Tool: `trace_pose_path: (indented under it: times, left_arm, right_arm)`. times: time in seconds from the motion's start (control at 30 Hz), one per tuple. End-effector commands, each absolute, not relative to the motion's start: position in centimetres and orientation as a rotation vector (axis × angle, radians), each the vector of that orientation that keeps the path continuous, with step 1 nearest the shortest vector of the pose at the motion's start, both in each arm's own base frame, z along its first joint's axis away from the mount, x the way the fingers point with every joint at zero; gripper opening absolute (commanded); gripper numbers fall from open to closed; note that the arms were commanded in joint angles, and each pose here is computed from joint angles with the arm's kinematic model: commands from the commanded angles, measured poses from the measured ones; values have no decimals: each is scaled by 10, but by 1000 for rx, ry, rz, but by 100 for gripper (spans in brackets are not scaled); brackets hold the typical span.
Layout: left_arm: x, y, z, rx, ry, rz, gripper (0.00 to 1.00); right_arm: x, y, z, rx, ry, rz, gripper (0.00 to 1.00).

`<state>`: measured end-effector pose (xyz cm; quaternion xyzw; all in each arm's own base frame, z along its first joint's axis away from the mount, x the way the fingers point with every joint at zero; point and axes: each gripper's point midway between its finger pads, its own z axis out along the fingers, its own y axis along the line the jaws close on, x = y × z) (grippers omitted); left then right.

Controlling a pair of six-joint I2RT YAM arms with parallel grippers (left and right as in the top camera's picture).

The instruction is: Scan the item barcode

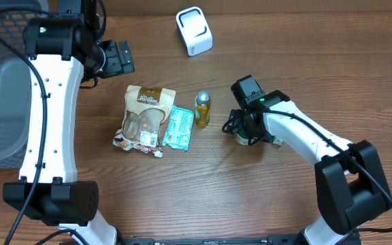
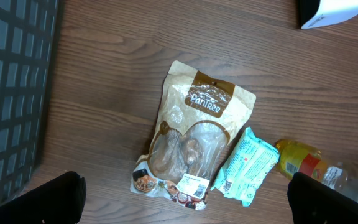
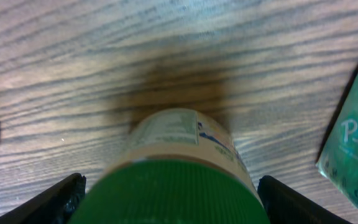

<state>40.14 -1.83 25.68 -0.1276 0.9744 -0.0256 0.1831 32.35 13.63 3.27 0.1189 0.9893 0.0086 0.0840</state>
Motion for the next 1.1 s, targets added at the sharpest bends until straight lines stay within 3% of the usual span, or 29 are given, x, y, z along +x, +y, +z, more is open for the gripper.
trace_pose_path:
  times: [0.0, 0.63, 1.07]
  left_arm:
    - [403, -19, 261, -342, 2737, -80, 100]
    - [403, -20, 261, -341, 2737, -80, 100]
    - [404, -20, 261, -341, 2737, -80, 100]
  right_arm:
    - [325, 135, 33, 344, 2938, 7, 84]
    - [322, 131, 26, 345, 2938, -12, 80]
    - [321, 131, 28, 346, 2943, -16, 67]
